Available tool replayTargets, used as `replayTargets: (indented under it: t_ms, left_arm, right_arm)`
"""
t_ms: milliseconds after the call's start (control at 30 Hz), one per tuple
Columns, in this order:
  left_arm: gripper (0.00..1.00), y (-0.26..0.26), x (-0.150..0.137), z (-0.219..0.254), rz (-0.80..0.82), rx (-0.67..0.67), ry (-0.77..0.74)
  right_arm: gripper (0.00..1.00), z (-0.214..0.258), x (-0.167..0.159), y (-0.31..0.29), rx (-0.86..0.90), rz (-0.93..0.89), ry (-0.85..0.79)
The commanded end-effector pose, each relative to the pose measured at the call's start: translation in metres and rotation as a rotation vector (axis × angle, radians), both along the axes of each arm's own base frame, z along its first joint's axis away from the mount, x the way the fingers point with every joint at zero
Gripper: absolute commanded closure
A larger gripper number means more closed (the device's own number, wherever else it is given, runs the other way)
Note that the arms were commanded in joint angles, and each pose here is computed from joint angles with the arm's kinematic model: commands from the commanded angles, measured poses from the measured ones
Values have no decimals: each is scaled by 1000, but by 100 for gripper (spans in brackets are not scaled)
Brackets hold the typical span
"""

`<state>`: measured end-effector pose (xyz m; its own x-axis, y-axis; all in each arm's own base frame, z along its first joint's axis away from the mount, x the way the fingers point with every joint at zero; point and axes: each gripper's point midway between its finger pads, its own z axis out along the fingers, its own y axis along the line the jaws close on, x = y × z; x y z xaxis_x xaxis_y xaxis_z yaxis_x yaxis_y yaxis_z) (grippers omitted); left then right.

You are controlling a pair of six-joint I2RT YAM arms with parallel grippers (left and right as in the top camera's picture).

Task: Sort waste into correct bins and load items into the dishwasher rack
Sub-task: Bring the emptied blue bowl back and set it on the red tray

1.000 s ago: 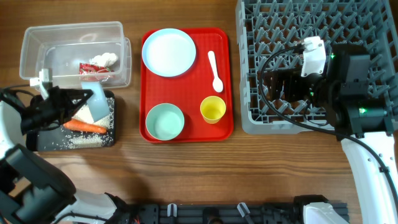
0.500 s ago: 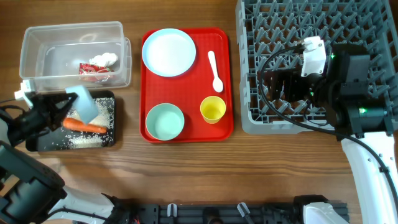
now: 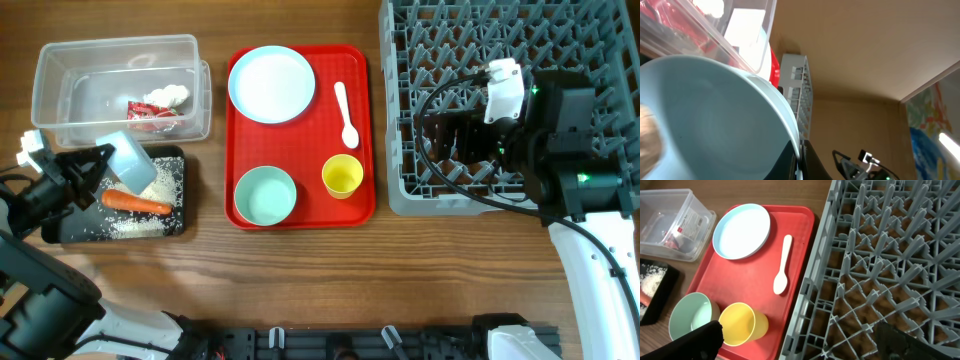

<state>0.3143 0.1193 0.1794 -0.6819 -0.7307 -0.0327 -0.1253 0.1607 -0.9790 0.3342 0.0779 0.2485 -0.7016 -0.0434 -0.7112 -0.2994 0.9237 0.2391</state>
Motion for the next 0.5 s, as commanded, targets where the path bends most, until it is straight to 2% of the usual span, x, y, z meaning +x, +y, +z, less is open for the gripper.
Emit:
replayTargets:
  t_ms: [0, 67, 300, 400, 467]
  left_arm:
    - [96, 6, -1, -17, -7, 53, 39]
    - [96, 7, -2, -25, -7, 65, 93]
    - [96, 3, -2, -19, -9, 42, 81]
    - [96, -7, -1, 1, -22, 26, 35]
    - [96, -15, -2, 24, -39, 68, -25]
  right_arm:
    - [0, 3, 2, 1, 14, 1, -3]
    - [0, 3, 2, 1, 13, 2, -3]
    - [0, 4, 3, 1, 15, 1, -10]
    - [0, 5, 4, 1, 15, 1, -15]
    - [0, 5, 4, 1, 15, 1, -14]
